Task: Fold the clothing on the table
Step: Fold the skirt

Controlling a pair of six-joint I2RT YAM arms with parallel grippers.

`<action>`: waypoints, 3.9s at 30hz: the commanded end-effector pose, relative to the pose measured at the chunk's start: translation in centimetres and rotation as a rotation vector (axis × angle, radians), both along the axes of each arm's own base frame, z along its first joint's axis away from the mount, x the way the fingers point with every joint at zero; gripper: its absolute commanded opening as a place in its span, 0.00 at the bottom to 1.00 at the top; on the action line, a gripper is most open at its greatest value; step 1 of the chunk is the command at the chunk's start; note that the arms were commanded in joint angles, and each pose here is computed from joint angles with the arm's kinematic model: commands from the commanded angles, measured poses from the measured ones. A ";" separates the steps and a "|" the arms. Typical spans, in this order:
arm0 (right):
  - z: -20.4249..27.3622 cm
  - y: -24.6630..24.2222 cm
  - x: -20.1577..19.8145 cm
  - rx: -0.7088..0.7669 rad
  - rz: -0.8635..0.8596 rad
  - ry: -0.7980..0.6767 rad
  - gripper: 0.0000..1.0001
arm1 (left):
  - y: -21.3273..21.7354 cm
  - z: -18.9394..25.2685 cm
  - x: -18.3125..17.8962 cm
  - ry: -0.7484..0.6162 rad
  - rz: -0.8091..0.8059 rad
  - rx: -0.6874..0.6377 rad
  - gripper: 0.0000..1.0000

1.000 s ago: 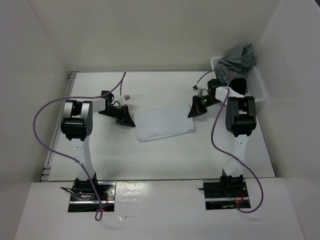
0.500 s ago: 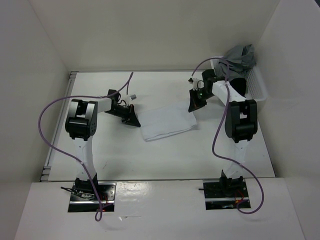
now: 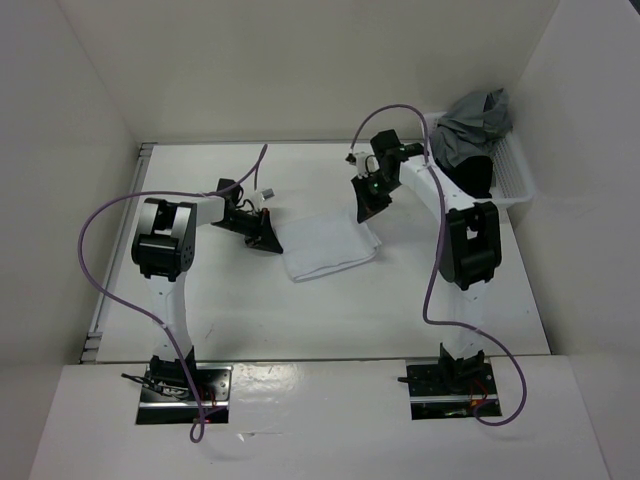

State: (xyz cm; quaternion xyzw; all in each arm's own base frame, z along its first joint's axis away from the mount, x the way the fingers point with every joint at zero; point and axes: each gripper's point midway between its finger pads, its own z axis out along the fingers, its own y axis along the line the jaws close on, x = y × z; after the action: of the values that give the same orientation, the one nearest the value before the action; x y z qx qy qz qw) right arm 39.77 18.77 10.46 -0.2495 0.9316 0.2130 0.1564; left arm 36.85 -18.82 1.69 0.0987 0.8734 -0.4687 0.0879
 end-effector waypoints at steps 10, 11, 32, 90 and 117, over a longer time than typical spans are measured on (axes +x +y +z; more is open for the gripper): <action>1.2 6.1 -1.0 0.001 0.136 -0.025 0.00 | 0.0 -1.9 0.6 -0.036 -0.010 0.052 0.00; 0.8 6.7 -1.5 0.004 0.150 -0.005 0.00 | 0.0 -1.9 0.6 -0.036 -0.010 0.052 0.00; 1.5 12.2 -2.8 0.033 0.269 -0.027 0.00 | 0.1 -2.0 0.6 -0.037 -0.007 0.060 0.00; -0.2 18.4 -3.8 0.092 0.378 0.000 0.11 | 0.0 -1.1 0.6 -0.062 -0.014 0.050 0.00; 3.5 18.3 -7.6 0.101 0.538 -0.036 0.93 | 0.5 1.1 0.3 -0.103 -0.025 0.082 0.15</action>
State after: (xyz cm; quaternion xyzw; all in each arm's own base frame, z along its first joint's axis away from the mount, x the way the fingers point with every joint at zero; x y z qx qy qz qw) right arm 32.54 37.86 10.21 -0.4667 0.8242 0.3092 0.0855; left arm 36.99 -19.02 1.83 0.1068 0.8742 -0.4641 0.0949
